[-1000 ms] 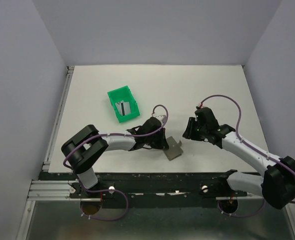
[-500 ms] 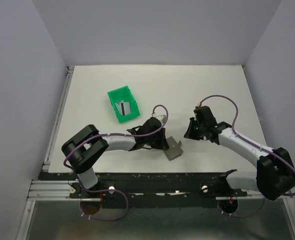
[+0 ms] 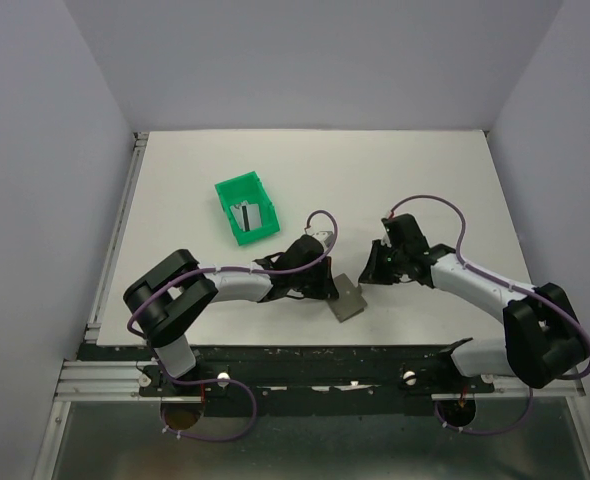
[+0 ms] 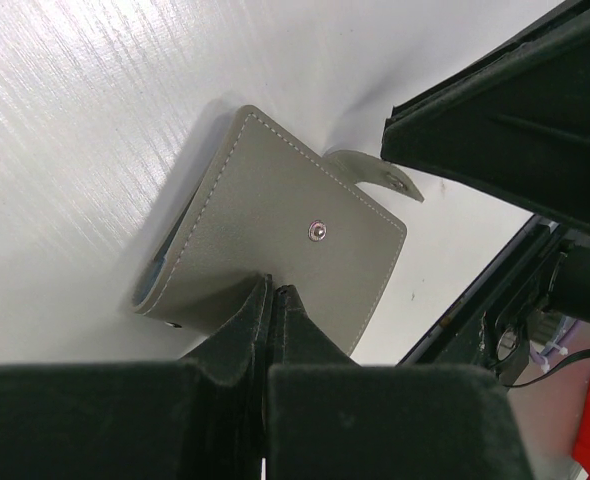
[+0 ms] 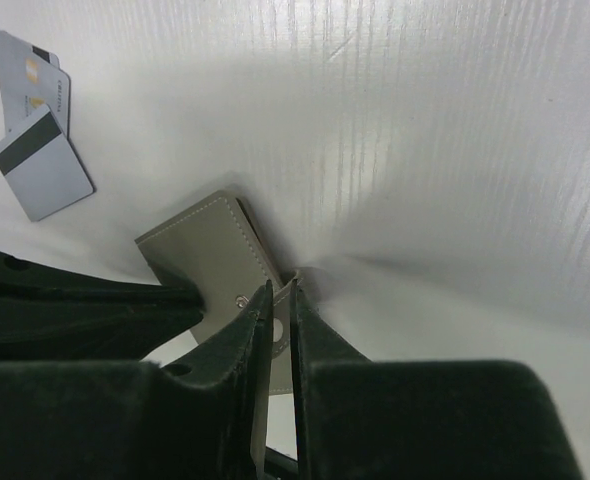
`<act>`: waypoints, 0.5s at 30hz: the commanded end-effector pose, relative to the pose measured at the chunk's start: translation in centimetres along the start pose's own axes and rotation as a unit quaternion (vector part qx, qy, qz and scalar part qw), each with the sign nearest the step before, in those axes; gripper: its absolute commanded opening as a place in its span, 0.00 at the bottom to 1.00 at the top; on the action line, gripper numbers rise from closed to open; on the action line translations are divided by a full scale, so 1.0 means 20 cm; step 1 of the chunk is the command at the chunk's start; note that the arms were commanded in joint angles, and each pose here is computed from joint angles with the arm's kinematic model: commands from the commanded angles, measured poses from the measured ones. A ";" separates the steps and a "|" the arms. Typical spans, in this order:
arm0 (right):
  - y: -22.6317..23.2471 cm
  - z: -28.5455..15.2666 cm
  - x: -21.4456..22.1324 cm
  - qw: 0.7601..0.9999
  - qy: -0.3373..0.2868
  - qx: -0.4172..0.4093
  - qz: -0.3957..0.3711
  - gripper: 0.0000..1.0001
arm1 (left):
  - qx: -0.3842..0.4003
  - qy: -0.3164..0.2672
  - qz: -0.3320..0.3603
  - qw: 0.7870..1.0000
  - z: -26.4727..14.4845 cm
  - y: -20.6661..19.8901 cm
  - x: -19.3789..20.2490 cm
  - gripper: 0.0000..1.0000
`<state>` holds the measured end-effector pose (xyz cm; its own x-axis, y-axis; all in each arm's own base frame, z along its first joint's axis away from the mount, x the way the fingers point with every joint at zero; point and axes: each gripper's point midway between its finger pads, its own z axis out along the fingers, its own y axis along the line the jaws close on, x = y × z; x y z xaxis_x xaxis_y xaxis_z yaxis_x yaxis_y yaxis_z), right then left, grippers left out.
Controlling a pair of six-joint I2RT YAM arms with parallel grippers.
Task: Put the credit cards into the card holder
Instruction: Close the card holder at the center of the board.
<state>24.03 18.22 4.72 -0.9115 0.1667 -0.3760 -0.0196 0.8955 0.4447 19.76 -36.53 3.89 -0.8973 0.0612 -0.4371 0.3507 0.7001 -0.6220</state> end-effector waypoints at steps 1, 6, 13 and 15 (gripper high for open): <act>0.03 0.01 0.05 0.999 0.017 -0.028 0.003 0.20 | -0.010 0.036 0.003 0.999 0.02 0.03 0.09 0.00; 0.08 0.02 0.09 0.997 0.033 -0.063 0.028 0.20 | -0.010 0.036 0.005 0.999 0.02 0.03 0.09 0.00; 0.10 0.07 0.16 0.993 0.039 -0.097 0.062 0.21 | -0.011 0.037 0.003 0.999 0.02 0.03 0.10 0.00; 0.10 0.08 0.17 0.992 0.043 -0.103 0.063 0.21 | -0.011 0.038 0.003 0.999 0.02 0.03 0.11 0.00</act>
<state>21.51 20.15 3.15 -0.9406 0.2093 -0.2674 0.0145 0.8115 0.5841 19.49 -36.67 3.88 -0.8970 0.0684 -0.4367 0.3559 0.6977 -0.6217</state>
